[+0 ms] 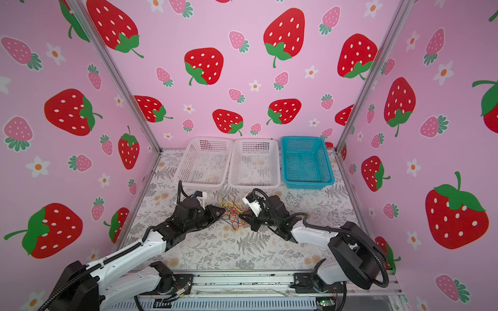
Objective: Untangle the cables
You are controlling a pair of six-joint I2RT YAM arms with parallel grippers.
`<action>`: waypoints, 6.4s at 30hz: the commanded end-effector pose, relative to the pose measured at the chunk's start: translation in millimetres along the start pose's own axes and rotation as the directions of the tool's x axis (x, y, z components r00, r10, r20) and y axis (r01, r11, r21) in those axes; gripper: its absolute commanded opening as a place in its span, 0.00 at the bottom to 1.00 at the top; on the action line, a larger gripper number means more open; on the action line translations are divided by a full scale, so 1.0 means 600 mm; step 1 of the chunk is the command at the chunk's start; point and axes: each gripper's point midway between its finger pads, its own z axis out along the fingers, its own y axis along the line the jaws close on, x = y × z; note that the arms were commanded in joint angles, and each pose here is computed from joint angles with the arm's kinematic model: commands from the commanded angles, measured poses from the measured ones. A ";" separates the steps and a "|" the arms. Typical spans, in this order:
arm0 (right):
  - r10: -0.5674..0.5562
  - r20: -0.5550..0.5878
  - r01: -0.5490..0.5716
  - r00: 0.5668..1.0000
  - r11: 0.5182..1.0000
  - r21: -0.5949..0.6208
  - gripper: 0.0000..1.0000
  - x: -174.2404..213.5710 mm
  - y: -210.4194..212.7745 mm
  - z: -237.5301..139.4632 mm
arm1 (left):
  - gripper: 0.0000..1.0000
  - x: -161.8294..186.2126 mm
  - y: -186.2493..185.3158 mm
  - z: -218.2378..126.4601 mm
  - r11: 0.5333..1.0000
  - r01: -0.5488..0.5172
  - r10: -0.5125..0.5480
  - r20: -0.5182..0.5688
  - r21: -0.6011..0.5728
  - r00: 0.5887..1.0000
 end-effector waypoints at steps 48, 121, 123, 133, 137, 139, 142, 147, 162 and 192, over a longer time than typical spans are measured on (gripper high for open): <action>-0.013 -0.024 0.011 1.000 0.996 -0.085 0.14 -0.003 0.024 0.031 | 0.00 -0.009 -0.032 -0.043 0.937 -0.331 0.330 -0.035 -0.114 0.943; 0.064 -0.082 -0.073 0.995 0.992 -0.107 0.27 0.030 0.040 0.087 | 0.00 -0.031 -0.003 -0.068 0.976 -0.174 0.193 0.147 -0.131 0.970; 0.063 -0.088 -0.072 0.994 0.992 -0.099 0.27 0.032 0.039 0.089 | 0.00 -0.035 -0.003 -0.074 0.977 -0.170 0.189 0.166 -0.125 0.968; 0.077 -0.059 -0.075 0.995 0.997 0.033 0.02 0.026 0.006 0.082 | 0.00 -0.042 0.002 -0.095 0.986 -0.131 0.152 0.231 -0.103 0.961; 0.054 -0.019 -0.052 0.998 0.994 0.095 0.00 0.012 -0.007 0.064 | 0.00 -0.043 0.013 -0.101 0.980 -0.138 0.168 0.230 -0.140 0.959; 0.039 0.010 -0.040 0.999 0.990 0.134 0.00 0.001 -0.013 0.050 | 0.00 -0.044 0.022 -0.108 0.972 -0.150 0.189 0.224 -0.180 0.956; 0.026 0.060 -0.038 0.998 0.976 0.213 0.00 -0.015 -0.034 0.019 | 0.00 -0.040 0.042 -0.113 0.954 -0.167 0.218 0.196 -0.249 0.956; 0.076 0.162 -0.128 0.984 0.932 0.339 0.00 -0.035 -0.092 -0.045 | 0.00 -0.024 0.077 -0.103 0.931 -0.177 0.230 0.135 -0.318 0.964; 0.086 0.296 -0.181 0.951 0.933 0.311 0.00 -0.068 -0.106 -0.112 | 0.00 0.013 0.106 -0.057 0.906 -0.247 0.255 -0.021 -0.343 0.967; 0.047 0.499 -0.250 0.866 0.903 0.348 0.00 -0.202 -0.046 -0.287 | 0.00 0.033 0.109 -0.013 0.867 -0.371 0.332 -0.171 -0.332 0.928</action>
